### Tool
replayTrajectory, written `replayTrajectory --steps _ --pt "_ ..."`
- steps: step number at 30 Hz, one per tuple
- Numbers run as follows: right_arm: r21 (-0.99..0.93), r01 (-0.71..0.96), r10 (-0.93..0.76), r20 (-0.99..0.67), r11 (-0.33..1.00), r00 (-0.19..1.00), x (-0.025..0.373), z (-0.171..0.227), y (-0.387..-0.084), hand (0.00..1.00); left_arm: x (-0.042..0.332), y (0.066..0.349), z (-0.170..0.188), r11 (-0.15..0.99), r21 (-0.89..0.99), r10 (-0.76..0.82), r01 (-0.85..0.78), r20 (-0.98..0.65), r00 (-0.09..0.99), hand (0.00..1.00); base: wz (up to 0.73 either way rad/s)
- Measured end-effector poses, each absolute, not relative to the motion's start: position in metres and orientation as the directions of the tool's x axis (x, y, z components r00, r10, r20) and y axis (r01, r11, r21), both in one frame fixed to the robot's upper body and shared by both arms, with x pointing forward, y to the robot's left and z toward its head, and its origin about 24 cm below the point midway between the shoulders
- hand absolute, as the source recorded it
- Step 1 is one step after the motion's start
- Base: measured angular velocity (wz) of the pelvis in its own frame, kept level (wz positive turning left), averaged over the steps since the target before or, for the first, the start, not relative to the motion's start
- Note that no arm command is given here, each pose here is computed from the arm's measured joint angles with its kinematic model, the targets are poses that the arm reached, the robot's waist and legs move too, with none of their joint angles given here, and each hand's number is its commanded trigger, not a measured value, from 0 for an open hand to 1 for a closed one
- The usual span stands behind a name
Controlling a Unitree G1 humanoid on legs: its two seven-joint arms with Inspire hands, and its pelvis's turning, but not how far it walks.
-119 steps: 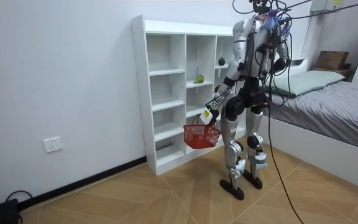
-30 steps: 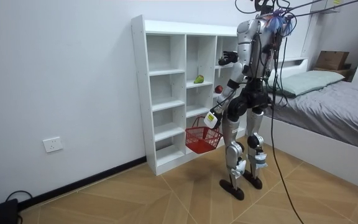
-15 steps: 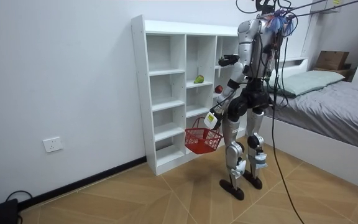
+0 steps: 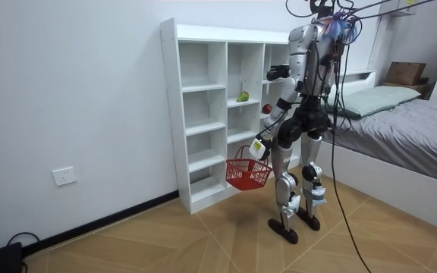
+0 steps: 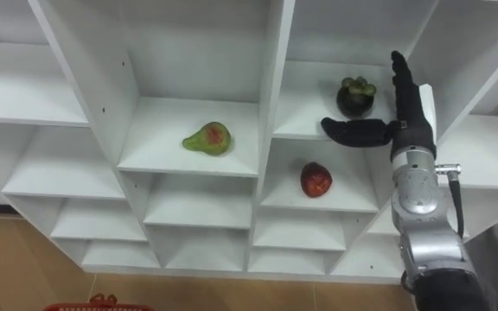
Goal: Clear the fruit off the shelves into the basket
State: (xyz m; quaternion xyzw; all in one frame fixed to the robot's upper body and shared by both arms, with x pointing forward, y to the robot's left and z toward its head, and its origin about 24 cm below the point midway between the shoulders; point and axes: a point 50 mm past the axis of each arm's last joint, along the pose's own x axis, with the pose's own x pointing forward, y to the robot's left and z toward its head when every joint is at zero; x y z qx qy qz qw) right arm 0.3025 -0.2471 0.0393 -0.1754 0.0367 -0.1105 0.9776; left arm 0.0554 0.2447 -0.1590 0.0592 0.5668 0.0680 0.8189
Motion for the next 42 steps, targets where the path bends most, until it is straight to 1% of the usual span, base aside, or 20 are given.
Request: replayTrajectory --steps 27,28,29,30,31,34,38,42 --pt "-0.356 0.169 -0.205 -0.066 0.919 0.976 0.306 0.038 -0.249 0.00 0.057 0.245 -0.159 0.984 0.173 0.178 -0.046 -0.923 0.340 1.00 0.01" --pt "-0.357 0.165 -0.202 -0.067 0.919 0.977 0.306 0.038 -0.249 0.45 0.057 0.245 -0.159 0.984 0.173 0.178 -0.045 -0.923 0.340 1.00 0.00" --pt "-0.357 0.163 -0.199 -0.068 0.920 0.978 0.306 0.038 -0.249 0.60 0.057 0.245 -0.159 0.984 0.172 0.178 -0.046 -0.923 0.340 1.00 0.00" --pt "-0.357 0.161 -0.199 -0.070 0.920 0.978 0.306 0.038 -0.249 0.78 0.057 0.245 -0.159 0.984 0.171 0.177 -0.046 -0.924 0.340 1.00 0.00" --pt "-0.358 0.161 -0.200 -0.072 0.920 0.977 0.306 0.037 -0.250 1.00 0.057 0.245 -0.159 0.984 0.170 0.175 -0.045 -0.924 0.339 1.00 0.00" --pt "-0.365 0.169 -0.210 -0.077 0.915 0.975 0.307 0.037 -0.253 1.00 0.058 0.245 -0.159 0.985 0.168 0.173 -0.044 -0.926 0.337 1.00 0.00" --pt "-0.396 0.189 -0.236 -0.072 0.898 0.969 0.310 0.043 -0.264 1.00 0.058 0.246 -0.159 0.985 0.166 0.171 -0.044 -0.927 0.334 1.00 0.00" --pt "-0.400 0.203 -0.249 -0.066 0.894 0.966 0.313 0.046 -0.267 1.00 0.058 0.246 -0.159 0.985 0.165 0.170 -0.043 -0.928 0.333 1.00 0.00"
